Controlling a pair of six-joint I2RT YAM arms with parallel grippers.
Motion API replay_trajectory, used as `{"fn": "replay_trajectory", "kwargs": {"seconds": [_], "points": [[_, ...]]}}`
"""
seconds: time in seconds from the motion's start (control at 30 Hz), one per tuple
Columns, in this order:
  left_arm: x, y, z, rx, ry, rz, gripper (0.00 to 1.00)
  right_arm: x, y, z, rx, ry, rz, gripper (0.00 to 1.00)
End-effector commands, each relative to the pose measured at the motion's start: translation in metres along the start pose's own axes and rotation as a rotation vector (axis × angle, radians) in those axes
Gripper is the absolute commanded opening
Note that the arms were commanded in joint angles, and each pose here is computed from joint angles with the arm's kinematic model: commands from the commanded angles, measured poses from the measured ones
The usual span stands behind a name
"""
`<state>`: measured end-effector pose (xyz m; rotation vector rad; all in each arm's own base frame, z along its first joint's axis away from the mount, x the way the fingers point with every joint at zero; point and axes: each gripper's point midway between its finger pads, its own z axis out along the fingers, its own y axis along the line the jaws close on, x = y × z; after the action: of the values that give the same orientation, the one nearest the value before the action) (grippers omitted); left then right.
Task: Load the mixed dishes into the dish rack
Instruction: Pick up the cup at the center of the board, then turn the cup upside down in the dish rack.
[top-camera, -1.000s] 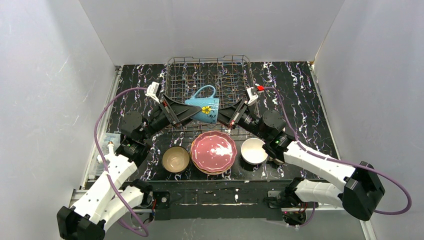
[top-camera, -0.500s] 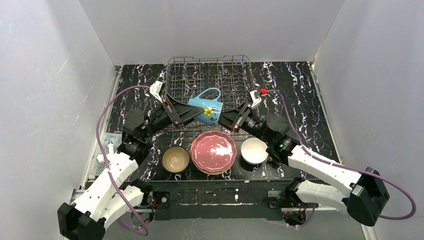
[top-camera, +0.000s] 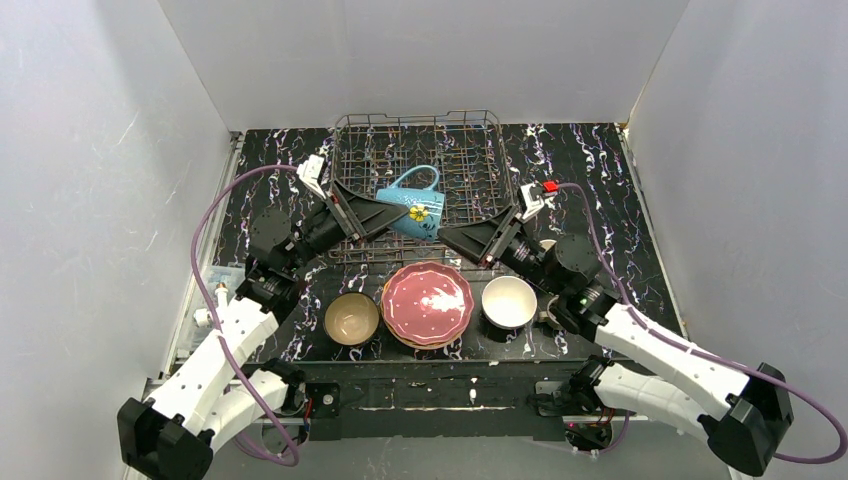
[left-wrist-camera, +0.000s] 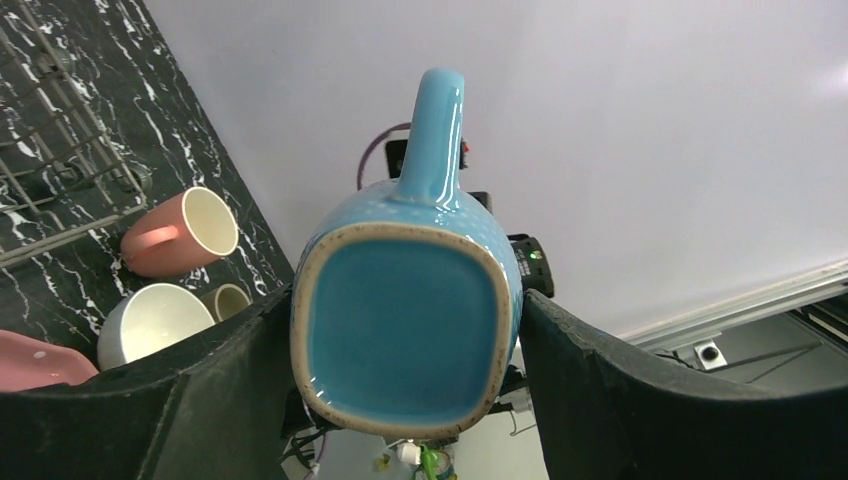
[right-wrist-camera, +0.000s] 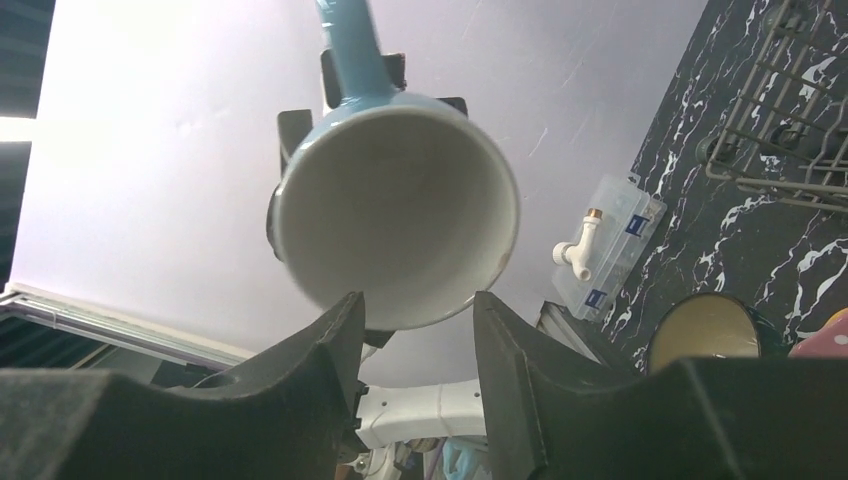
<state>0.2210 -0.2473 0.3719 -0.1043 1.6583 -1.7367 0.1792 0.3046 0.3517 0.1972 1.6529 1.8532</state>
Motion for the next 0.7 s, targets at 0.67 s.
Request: {"fn": "replay_trajectory", "kwargs": {"seconds": [0.67], "points": [[-0.078,0.044,0.012,-0.182,-0.114,0.227,0.00,-0.044,-0.003,-0.051,0.283,-0.104,-0.424,0.55]]}}
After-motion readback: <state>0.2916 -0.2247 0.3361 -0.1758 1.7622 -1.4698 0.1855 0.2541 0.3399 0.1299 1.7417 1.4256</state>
